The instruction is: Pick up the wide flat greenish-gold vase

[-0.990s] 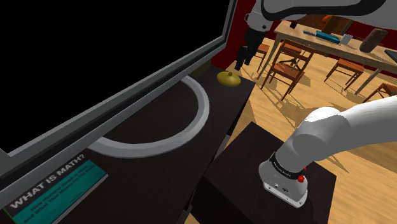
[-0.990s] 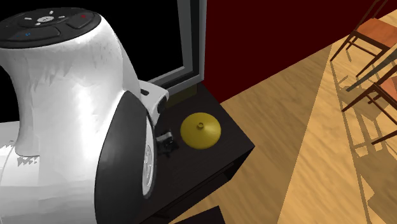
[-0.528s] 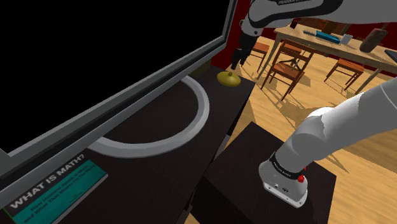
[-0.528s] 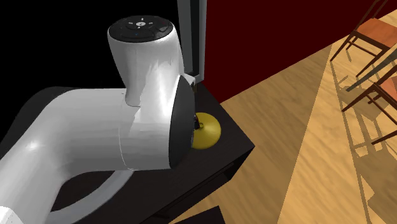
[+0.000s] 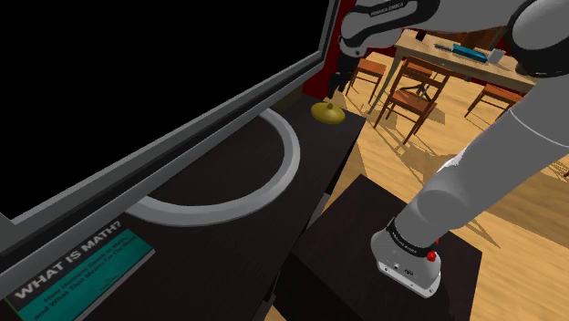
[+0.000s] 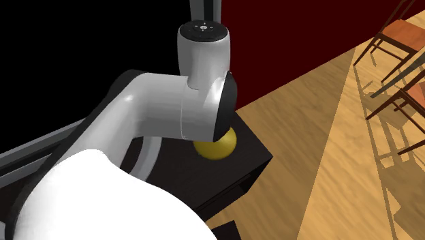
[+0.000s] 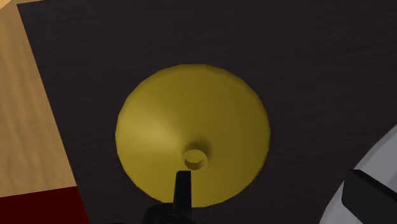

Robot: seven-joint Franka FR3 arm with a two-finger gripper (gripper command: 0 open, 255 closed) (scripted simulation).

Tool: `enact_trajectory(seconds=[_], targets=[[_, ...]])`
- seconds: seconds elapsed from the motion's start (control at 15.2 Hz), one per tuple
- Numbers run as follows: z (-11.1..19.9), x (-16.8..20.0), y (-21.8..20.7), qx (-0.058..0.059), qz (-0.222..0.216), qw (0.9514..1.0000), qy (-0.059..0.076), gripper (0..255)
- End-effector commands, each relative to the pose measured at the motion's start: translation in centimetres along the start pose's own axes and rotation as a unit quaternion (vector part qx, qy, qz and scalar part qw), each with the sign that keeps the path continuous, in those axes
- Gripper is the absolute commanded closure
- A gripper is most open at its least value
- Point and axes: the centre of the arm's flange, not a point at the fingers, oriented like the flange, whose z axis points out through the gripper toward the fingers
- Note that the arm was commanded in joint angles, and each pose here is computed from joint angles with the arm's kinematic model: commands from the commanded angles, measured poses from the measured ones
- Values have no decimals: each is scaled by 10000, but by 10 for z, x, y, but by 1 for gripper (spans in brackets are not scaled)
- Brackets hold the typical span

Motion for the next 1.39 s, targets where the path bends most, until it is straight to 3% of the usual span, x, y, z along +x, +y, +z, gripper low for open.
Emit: enact_trajectory(seconds=[0.0, 0.73, 0.79, 1.32], targets=[[13, 15, 21, -29, -19, 10000, 24, 0], [62, 22, 36, -46, -30, 10000, 42, 0], [62, 22, 36, -45, -30, 10000, 42, 255], [62, 22, 36, -45, -30, 10000, 43, 255]])
